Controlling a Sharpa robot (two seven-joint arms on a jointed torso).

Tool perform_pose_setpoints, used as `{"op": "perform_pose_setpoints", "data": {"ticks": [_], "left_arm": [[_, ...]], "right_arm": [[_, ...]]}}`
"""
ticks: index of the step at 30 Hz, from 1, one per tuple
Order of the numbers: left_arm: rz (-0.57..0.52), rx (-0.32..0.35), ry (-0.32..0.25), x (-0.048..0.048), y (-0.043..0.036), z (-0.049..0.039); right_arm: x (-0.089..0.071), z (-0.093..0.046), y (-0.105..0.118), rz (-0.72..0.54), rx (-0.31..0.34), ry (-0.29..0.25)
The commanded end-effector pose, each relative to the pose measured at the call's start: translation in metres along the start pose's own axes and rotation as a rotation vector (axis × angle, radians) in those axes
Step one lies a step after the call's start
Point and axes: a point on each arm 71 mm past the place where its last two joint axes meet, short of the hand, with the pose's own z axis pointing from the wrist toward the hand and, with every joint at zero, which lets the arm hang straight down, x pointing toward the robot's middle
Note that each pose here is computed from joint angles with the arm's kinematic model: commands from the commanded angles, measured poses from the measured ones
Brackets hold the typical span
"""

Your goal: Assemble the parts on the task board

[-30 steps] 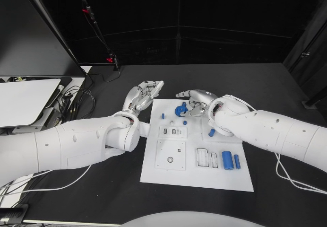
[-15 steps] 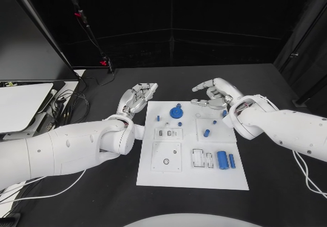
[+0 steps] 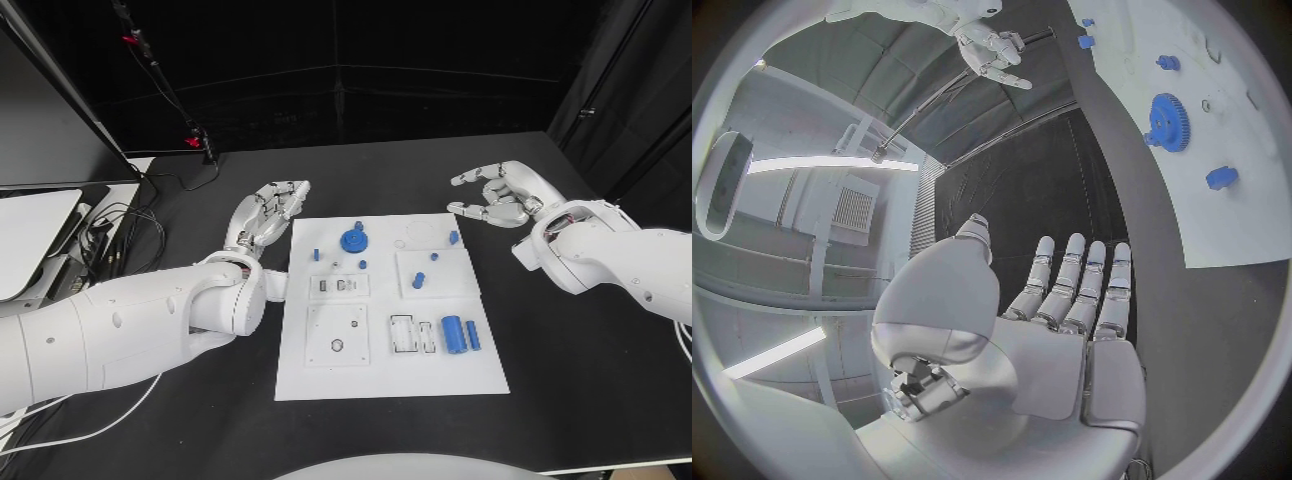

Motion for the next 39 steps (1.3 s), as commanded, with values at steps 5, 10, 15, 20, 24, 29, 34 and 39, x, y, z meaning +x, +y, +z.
{"op": "perform_pose_setpoints", "data": {"ticks": [5, 10, 15, 20, 24, 29, 34, 39], "left_arm": [[-0.002, 0.275, 0.009, 0.0002, -0.0194, -0.0019], [-0.001, 0.274, 0.008, -0.0002, -0.0189, -0.0019], [0.000, 0.273, 0.008, -0.0006, -0.0183, -0.0020], [0.001, 0.272, 0.006, -0.0018, -0.0181, -0.0025], [0.002, 0.272, 0.005, -0.0027, -0.0180, -0.0028], [0.002, 0.272, 0.004, -0.0031, -0.0180, -0.0030], [0.001, 0.272, 0.005, -0.0028, -0.0180, -0.0030], [0.001, 0.271, 0.005, -0.0029, -0.0180, -0.0030]], "right_arm": [[0.000, -0.003, -0.019, -0.100, 0.028, 0.067], [0.004, -0.003, -0.031, -0.145, 0.052, 0.092], [0.013, -0.002, -0.042, -0.164, 0.086, 0.128], [0.020, -0.001, -0.047, -0.170, 0.110, 0.160], [0.026, 0.000, -0.049, -0.173, 0.123, 0.182], [0.031, 0.003, -0.049, -0.189, 0.127, 0.200], [0.036, 0.006, -0.048, -0.196, 0.135, 0.209], [0.039, 0.008, -0.047, -0.200, 0.140, 0.214]]}}
